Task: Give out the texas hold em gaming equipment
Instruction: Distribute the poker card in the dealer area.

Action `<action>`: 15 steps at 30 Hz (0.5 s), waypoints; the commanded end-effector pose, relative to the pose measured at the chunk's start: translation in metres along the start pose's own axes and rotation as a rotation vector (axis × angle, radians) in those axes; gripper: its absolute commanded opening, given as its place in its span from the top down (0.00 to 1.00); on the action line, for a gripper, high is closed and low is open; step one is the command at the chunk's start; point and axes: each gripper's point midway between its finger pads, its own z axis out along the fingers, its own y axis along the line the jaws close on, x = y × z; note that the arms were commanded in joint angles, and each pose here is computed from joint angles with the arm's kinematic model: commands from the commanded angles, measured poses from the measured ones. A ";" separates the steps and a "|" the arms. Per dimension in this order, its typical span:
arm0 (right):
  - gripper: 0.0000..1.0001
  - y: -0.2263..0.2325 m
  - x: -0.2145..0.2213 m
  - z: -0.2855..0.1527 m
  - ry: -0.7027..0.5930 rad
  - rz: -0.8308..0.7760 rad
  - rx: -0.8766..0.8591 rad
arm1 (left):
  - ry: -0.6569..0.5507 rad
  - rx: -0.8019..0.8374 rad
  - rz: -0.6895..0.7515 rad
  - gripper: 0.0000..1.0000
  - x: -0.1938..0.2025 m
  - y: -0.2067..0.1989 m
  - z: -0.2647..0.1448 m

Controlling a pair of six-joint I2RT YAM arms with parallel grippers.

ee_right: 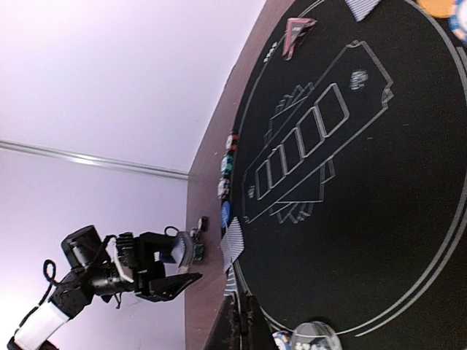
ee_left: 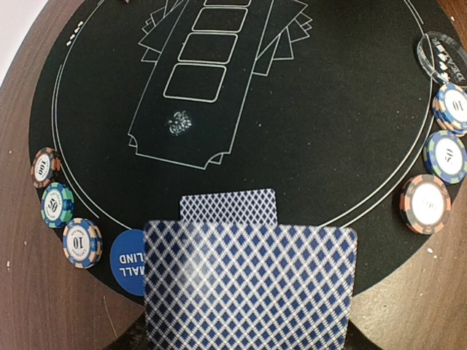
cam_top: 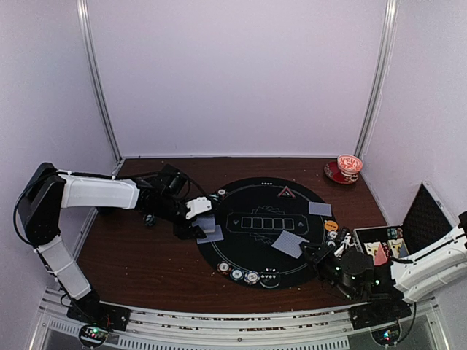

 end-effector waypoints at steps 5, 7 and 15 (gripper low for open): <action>1.00 -0.063 -0.025 -0.022 -0.150 0.001 0.171 | -0.018 -0.009 0.008 0.38 -0.004 0.004 0.000; 1.00 -0.068 -0.024 -0.025 -0.147 0.009 0.178 | -0.018 -0.010 0.007 0.38 -0.004 0.004 0.000; 1.00 -0.078 -0.023 -0.032 -0.154 0.022 0.198 | -0.017 -0.007 0.006 0.38 -0.004 0.004 0.000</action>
